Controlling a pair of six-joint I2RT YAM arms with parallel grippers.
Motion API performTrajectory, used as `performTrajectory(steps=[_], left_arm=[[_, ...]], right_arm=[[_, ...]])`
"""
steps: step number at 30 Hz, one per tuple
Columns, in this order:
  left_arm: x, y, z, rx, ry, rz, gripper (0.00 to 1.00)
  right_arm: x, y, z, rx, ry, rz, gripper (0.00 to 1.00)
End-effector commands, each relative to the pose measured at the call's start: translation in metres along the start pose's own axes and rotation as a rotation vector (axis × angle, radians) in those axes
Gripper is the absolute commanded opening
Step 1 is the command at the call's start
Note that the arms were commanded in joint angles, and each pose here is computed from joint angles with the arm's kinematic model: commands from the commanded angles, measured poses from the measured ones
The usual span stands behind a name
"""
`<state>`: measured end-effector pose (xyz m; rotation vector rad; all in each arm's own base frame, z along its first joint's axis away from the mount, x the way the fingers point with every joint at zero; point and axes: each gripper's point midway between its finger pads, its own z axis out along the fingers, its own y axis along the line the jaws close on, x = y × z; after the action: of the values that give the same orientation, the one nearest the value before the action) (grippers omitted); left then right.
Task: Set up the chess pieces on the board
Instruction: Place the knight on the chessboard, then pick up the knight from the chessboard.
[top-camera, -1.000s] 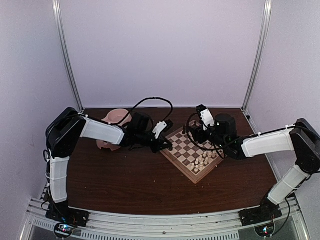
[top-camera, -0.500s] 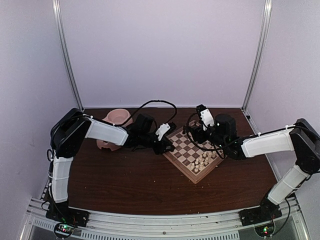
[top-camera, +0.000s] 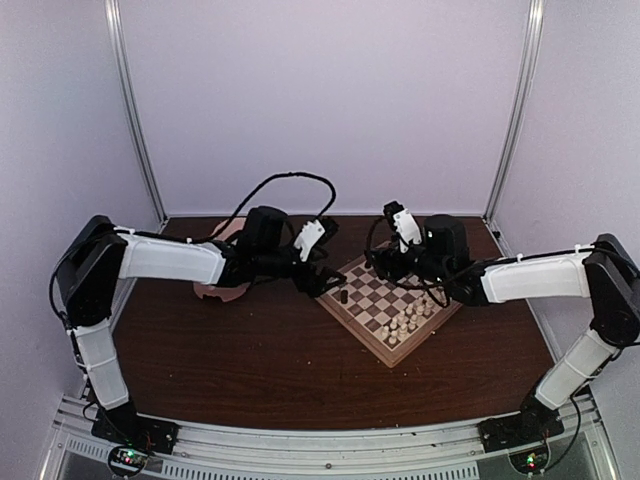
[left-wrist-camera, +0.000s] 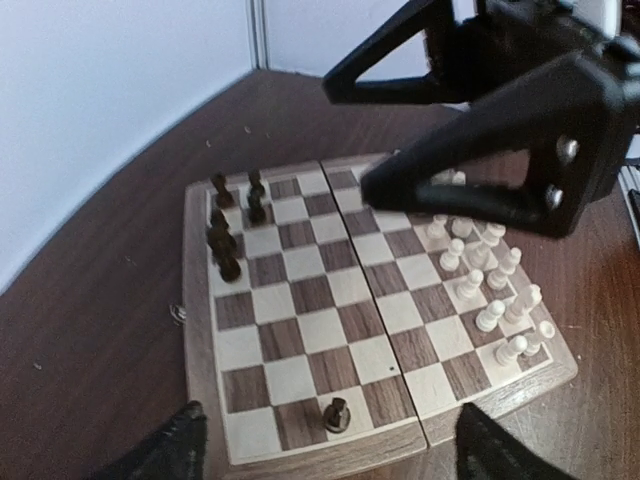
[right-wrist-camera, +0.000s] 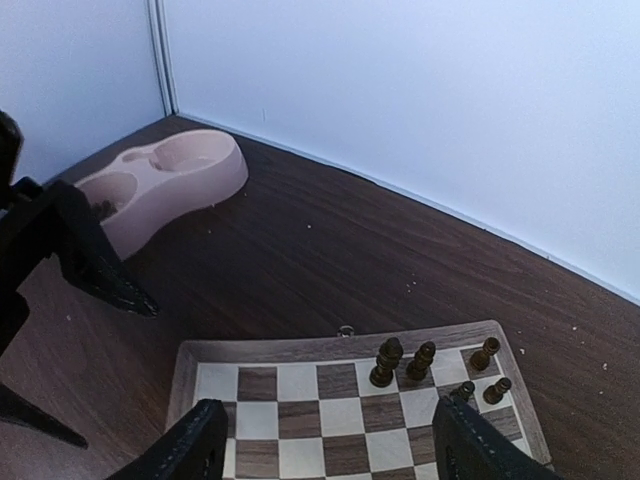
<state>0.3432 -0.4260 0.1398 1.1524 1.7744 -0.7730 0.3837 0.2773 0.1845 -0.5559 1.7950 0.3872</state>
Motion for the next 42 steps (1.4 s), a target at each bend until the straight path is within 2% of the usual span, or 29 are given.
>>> performTrajectory(steps=[1,3,7,9,11,12,14,15,20,26,32,42], left_arm=[[-0.039,0.007,-0.037,-0.110,-0.059,0.046,0.97],[-0.044,0.009,-0.051,-0.147,-0.064,0.042,0.98],[-0.044,0.026,-0.081,-0.301,-0.067,-0.036,0.98],[-0.039,0.033,-0.093,-0.364,-0.054,-0.071,0.98],[-0.031,0.040,-0.105,-0.429,-0.016,-0.111,0.98],[-0.028,0.046,-0.110,-0.470,0.001,-0.141,0.98],[-0.016,0.053,-0.118,-0.522,0.061,-0.191,0.98],[-0.012,0.052,-0.121,-0.520,0.082,-0.199,0.98],[-0.001,0.054,-0.137,-0.567,0.058,-0.223,0.98],[0.023,0.064,-0.151,-0.596,0.112,-0.348,0.98],[0.035,0.059,-0.161,-0.607,0.087,-0.369,0.98],[0.044,0.056,-0.160,-0.592,0.076,-0.410,0.98]], right_arm=[[-0.013,-0.005,0.007,0.031,0.091,0.088,0.98],[-0.011,-0.015,0.005,0.091,0.161,0.141,1.00],[-0.003,-0.025,-0.008,0.159,0.300,0.127,1.00],[-0.001,-0.018,-0.015,0.118,0.323,0.116,1.00],[0.003,0.006,-0.019,-0.038,0.346,0.096,1.00],[0.005,0.016,-0.020,-0.092,0.372,0.106,0.97],[0.010,0.030,-0.020,-0.153,0.451,0.139,0.83],[0.012,0.037,-0.019,-0.182,0.486,0.150,0.77],[0.020,0.064,-0.011,-0.218,0.566,0.129,0.69],[0.038,0.086,0.008,-0.206,0.680,0.054,0.53],[0.060,0.091,0.025,-0.173,0.772,-0.028,0.49],[0.074,0.081,0.042,-0.101,0.810,-0.080,0.46]])
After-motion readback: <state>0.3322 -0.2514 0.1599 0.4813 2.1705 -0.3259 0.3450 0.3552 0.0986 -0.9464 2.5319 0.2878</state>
